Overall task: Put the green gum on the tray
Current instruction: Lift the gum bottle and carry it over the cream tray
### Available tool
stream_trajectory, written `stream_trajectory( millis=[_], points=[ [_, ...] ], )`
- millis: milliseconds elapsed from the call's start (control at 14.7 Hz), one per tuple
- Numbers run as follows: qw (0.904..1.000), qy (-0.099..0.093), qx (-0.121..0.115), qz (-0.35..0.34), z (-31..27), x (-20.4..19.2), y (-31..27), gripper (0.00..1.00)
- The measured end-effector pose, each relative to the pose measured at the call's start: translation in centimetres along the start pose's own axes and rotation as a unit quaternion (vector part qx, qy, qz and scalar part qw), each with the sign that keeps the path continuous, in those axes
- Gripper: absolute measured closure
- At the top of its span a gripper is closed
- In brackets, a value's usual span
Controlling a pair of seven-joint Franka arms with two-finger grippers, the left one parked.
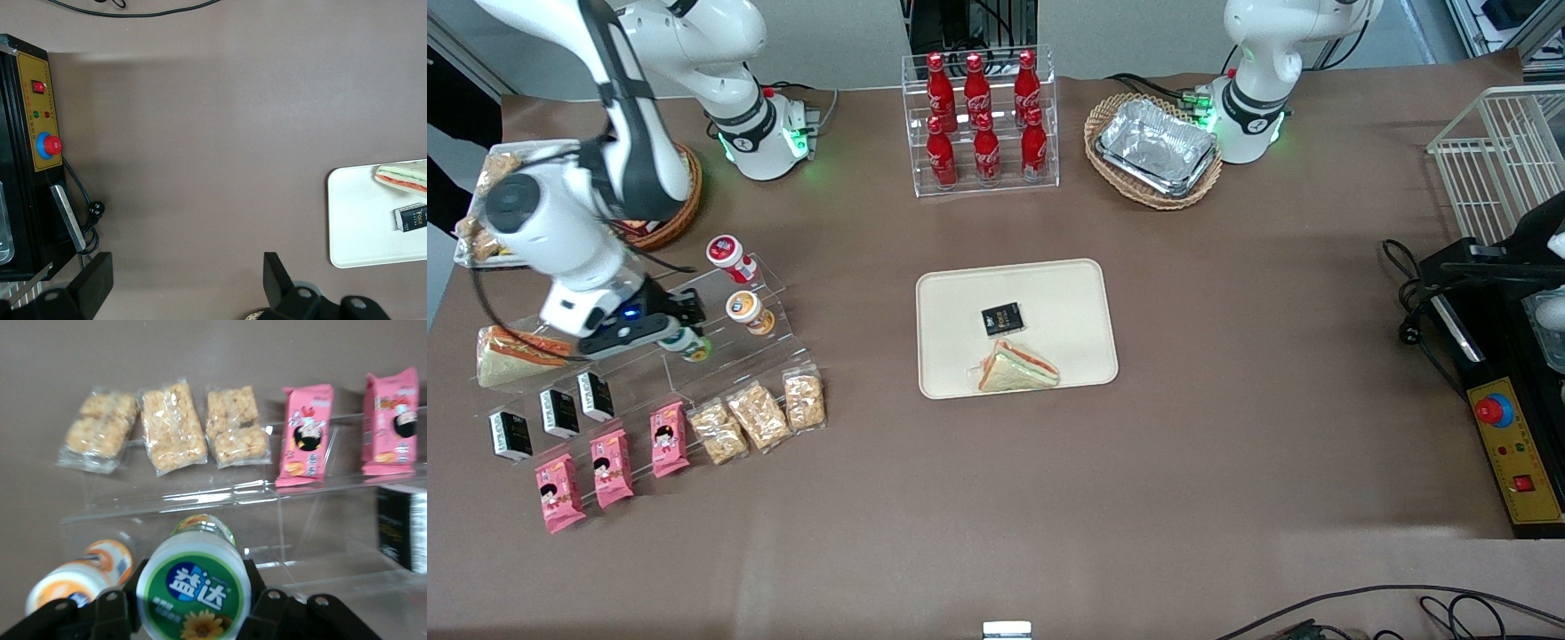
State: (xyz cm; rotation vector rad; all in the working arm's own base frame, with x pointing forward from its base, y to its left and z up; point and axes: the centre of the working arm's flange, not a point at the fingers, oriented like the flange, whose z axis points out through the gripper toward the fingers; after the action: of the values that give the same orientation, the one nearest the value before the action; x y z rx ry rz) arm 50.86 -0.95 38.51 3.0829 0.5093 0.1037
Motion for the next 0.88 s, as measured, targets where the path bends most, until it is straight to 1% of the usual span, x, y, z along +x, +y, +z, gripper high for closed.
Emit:
stream_trajectory(
  millis=[136,272,408,544,680,748,884],
  points=[
    [0.9998,-0.016,0.007,0.005,-4.7,1.8,0.7,0.42],
    [0.9996,-0.024,0.014,0.009,-9.0,3.1,0.8,0.42],
    [0.9989,-0.025,0.033,0.021,-12.6,3.8,0.4,0.42],
    [0.9983,-0.024,0.044,0.03,-16.0,4.4,-0.1,0.42],
    [0.9979,-0.02,0.046,0.041,-18.4,5.1,-1.7,0.42],
    [0.9975,-0.019,0.046,0.051,-19.1,5.7,-3.3,0.42],
    [0.9954,-0.023,0.047,0.08,-19.2,6.9,-7.8,0.42]
  ],
)
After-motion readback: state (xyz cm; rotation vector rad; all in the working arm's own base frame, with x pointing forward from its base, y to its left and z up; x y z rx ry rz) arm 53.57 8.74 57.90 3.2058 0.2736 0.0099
